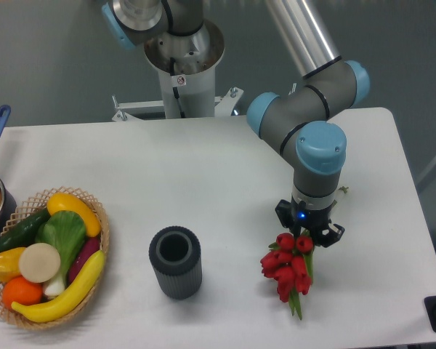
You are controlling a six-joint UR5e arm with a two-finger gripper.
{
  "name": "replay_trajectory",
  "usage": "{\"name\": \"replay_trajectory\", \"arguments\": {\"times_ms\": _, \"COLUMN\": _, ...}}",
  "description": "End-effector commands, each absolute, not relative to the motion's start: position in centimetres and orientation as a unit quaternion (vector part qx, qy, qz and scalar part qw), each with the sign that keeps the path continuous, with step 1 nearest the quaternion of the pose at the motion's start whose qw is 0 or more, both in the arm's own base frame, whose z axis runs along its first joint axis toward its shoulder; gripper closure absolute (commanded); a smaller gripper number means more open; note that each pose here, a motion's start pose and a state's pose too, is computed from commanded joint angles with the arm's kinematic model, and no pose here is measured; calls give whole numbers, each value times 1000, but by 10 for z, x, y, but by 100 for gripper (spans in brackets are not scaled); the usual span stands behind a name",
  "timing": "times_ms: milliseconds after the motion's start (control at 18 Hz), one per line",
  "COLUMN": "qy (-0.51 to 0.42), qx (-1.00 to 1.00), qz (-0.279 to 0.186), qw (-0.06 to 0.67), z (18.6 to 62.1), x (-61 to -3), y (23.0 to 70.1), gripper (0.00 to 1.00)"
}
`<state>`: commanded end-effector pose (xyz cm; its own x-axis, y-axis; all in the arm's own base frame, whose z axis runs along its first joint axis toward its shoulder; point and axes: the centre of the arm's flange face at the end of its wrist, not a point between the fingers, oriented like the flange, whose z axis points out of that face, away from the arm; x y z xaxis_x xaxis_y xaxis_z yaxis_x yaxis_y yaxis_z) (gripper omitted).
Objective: Place the flowers on the table
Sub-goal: 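Lay the tulips flat on the table and open the gripper, then hold the open gripper above the released tulips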
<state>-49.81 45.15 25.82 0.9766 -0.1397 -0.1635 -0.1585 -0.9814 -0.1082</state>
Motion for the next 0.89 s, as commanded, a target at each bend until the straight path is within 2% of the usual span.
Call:
{"name": "replay_trajectory", "arguments": {"times_ms": 556, "qy": 72, "qx": -991, "qz": 87, "qw": 66, "z": 268, "x": -502, "y": 449, "gripper": 0}}
{"name": "replay_trajectory", "arguments": {"times_ms": 889, "qy": 74, "qx": -989, "qz": 104, "qw": 73, "z": 290, "x": -504, "y": 442, "gripper": 0}}
